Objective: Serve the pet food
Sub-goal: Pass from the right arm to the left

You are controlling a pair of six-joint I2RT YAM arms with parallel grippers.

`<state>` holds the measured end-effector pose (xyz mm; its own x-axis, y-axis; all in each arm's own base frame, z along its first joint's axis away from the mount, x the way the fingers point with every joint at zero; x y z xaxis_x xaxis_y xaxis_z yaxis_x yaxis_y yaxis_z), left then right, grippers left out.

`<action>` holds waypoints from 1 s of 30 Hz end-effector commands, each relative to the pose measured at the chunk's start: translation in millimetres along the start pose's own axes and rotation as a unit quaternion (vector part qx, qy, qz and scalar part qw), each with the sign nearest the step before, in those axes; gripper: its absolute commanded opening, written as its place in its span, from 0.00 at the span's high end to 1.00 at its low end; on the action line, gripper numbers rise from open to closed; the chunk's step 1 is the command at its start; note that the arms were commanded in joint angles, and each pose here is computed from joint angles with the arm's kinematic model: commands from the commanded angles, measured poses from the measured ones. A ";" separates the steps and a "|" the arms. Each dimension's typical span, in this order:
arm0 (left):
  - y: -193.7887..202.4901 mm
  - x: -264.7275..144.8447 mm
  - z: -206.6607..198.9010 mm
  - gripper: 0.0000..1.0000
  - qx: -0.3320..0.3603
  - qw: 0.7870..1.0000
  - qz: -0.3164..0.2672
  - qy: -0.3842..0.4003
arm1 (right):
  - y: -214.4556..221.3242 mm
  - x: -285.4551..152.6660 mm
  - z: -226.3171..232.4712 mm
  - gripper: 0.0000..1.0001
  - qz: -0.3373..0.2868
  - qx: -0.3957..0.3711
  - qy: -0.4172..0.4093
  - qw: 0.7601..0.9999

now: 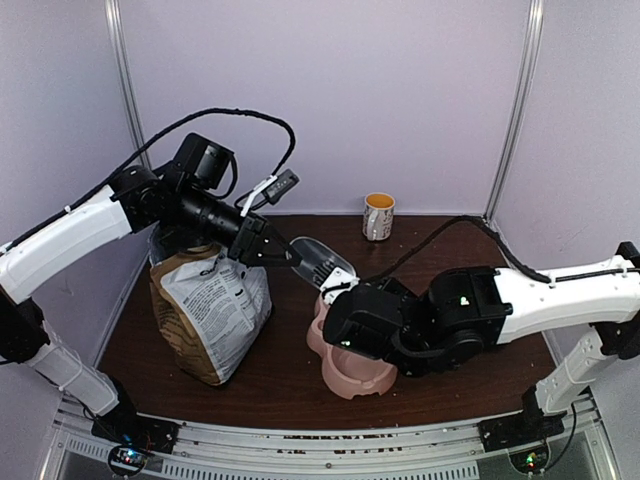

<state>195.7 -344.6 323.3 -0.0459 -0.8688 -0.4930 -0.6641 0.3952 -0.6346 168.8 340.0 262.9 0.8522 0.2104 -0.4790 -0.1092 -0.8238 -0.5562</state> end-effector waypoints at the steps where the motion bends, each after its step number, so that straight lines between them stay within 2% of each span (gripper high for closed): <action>1: -8.9 4.0 -8.6 0.65 0.011 0.999 -0.018 0.031 | -11.0 -5.3 -5.4 1.00 -0.016 0.010 0.015 1.000; 12: -8.5 8.1 -7.4 0.79 -0.001 0.999 -0.018 0.039 | -19.3 -8.5 6.3 1.00 -0.032 0.009 -0.005 0.999; 14: -7.0 9.5 -6.4 0.84 -0.003 0.999 -0.016 0.039 | -21.0 -9.7 5.5 1.00 -0.036 0.014 -0.007 0.999; 17: -5.7 10.5 -7.0 0.99 -0.001 0.999 -0.014 0.039 | -21.8 -10.7 5.3 1.00 -0.039 0.016 -0.008 0.999; 25: 1.0 8.3 -6.4 1.00 -0.002 0.999 -0.014 0.034 | -18.9 -12.3 7.1 1.00 -0.040 0.035 -0.009 0.999; 27: 2.0 6.7 -7.1 1.00 0.000 0.999 -0.015 0.033 | -17.5 -12.4 8.1 0.95 -0.040 0.045 -0.013 0.998; 30: 1.6 5.1 -8.2 1.00 0.004 0.999 -0.017 0.032 | -16.1 -13.4 8.5 0.80 -0.047 0.063 -0.021 0.997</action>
<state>207.5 -346.1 304.9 -0.0114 -0.8668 -0.4986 -0.7024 0.3618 -0.6130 155.0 353.2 260.7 0.8356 0.2650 -0.4813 -0.0780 -0.8099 -0.5813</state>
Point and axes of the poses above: each gripper's point midway between its finger pads, its own x axis out along the fingers, its own z axis along the line the jaws close on, y = z × x, the point moved 1 cm from there along -x, back along the fingers, and after that the axes turned 9 degrees about -x, right-handed, at the moved point
